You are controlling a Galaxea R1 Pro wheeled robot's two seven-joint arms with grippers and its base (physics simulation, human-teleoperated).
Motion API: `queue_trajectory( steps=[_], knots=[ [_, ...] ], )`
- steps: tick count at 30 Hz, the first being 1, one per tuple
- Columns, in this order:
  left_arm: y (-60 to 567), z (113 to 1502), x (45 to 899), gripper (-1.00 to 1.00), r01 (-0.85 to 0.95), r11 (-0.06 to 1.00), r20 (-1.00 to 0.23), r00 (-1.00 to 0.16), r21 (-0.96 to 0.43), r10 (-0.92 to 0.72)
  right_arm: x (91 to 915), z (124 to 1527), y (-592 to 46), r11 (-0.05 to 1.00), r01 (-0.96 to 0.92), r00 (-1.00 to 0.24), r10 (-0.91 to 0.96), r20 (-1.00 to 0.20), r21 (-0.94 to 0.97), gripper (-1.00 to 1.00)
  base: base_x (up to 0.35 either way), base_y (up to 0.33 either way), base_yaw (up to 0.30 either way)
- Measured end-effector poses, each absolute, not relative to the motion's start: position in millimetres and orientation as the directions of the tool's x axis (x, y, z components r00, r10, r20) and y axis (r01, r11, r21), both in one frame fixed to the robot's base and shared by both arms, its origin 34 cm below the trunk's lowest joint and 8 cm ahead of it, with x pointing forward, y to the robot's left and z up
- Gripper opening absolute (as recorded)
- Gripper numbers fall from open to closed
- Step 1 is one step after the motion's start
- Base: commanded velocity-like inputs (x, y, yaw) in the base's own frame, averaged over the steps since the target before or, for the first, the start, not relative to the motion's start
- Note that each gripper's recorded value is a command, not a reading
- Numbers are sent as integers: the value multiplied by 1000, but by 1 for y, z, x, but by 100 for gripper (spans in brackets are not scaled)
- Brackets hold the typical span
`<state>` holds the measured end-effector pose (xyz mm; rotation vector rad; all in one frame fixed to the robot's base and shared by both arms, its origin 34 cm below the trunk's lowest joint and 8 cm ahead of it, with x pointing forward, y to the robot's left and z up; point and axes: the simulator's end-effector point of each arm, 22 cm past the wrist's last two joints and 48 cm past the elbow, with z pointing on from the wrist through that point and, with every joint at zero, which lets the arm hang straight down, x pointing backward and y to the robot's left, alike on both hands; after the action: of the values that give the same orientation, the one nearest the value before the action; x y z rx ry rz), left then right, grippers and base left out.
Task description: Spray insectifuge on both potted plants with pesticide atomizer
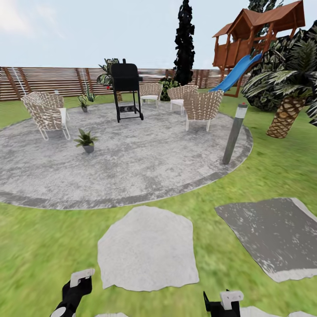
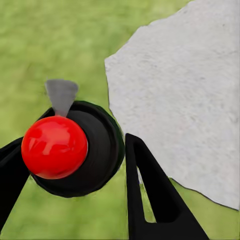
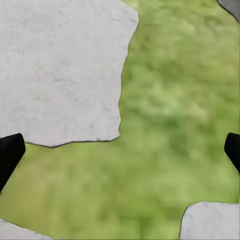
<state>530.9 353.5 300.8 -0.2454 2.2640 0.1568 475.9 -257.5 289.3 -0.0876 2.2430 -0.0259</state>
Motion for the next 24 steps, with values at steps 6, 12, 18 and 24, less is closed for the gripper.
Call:
queue_trajectory(
  steps=[6,12,18,24],
  knots=[
    [353,301,531,-100,-228,973,-763,-635,31,-124,475,288,-257,997,-56,-624,-74,-778,-50,100,339,0,0],
    [353,300,530,-100,-228,973,-762,-635,32,-124,466,281,-257,997,-58,-641,-74,-764,-48,100,339,0,0],
    [353,300,530,-100,-227,973,-763,-635,32,-123,466,281,-257,997,-59,-642,-75,-763,-48,100,339,0,0],
    [353,301,531,-100,-227,973,-763,-634,32,-123,466,281,-257,997,-59,-642,-75,-763,-48,100,339,0,0]
  ],
)
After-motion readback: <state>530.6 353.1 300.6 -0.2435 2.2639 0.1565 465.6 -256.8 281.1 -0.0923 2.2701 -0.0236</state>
